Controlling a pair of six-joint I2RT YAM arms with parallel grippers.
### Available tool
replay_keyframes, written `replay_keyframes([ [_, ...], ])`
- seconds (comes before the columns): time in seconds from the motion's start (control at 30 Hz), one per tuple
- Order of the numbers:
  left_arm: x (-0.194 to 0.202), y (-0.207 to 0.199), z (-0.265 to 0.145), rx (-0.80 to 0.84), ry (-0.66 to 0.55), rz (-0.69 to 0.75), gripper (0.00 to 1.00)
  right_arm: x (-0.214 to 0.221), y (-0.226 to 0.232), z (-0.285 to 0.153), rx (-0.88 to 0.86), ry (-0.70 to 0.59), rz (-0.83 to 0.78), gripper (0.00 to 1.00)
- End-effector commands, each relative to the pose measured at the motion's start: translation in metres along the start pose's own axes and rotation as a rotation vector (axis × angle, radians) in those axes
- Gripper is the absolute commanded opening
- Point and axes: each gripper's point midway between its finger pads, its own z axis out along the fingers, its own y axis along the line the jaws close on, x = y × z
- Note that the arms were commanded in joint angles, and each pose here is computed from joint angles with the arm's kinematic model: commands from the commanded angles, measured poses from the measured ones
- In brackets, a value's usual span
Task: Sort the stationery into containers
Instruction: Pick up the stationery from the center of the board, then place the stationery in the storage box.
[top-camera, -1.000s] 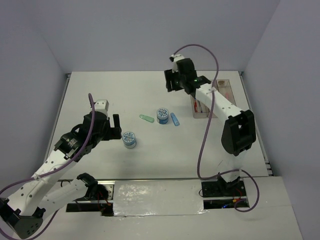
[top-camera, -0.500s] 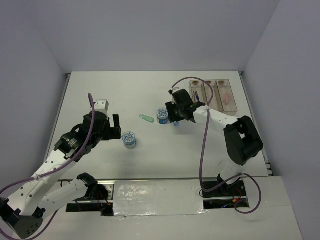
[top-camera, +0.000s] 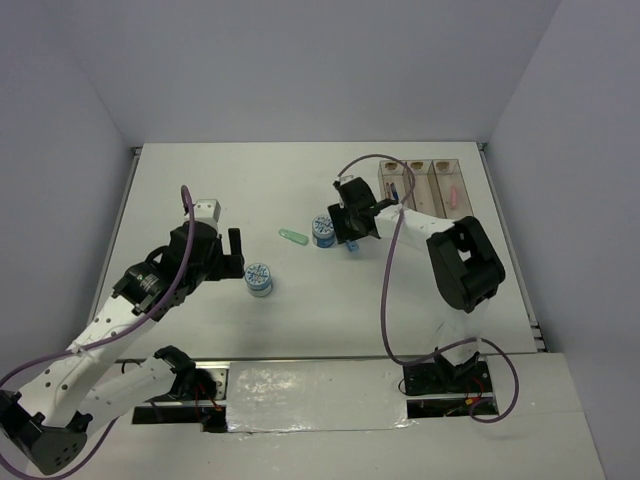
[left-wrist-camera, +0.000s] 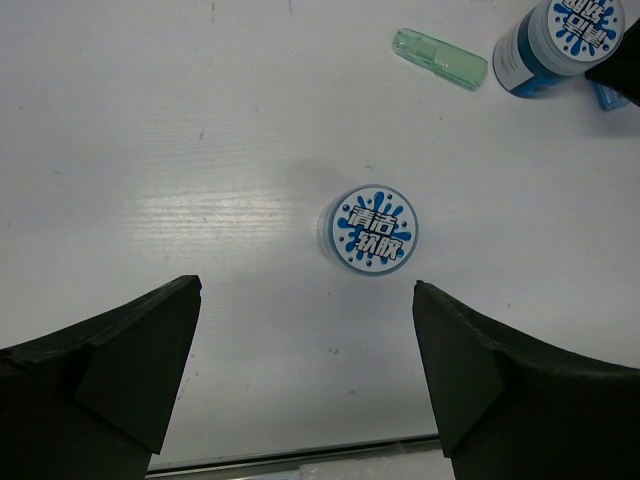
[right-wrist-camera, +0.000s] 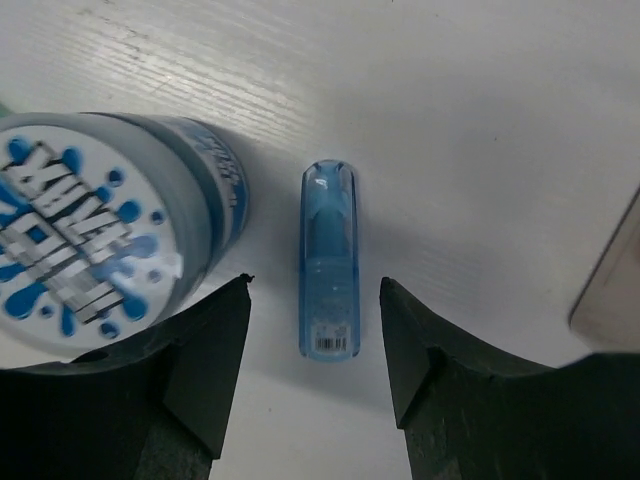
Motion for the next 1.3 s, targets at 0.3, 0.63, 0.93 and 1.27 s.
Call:
replay_keyframes([
  [0.3,-0.008,-0.007,0.000,0.032,-0.031,-0.004,0.99,0.029,-0.012,0.020,0.009,0.074,0.043,0.00],
  [0.63,-0.010,-0.007,-0.004,0.043,-0.044,-0.010,0.99,-0.085,-0.041,-0.086,-0.037,-0.352,0.017,0.00],
  [0.93,-0.012,-0.010,-0.009,0.074,-0.065,-0.017,0.99,-0.114,-0.216,-0.095,0.612,-0.214,-0.113,0.00],
  [1.27,-0.011,-0.017,-0.009,0.116,-0.059,-0.005,0.99,-0.102,-0.321,-0.075,0.845,-0.049,-0.024,0.00],
])
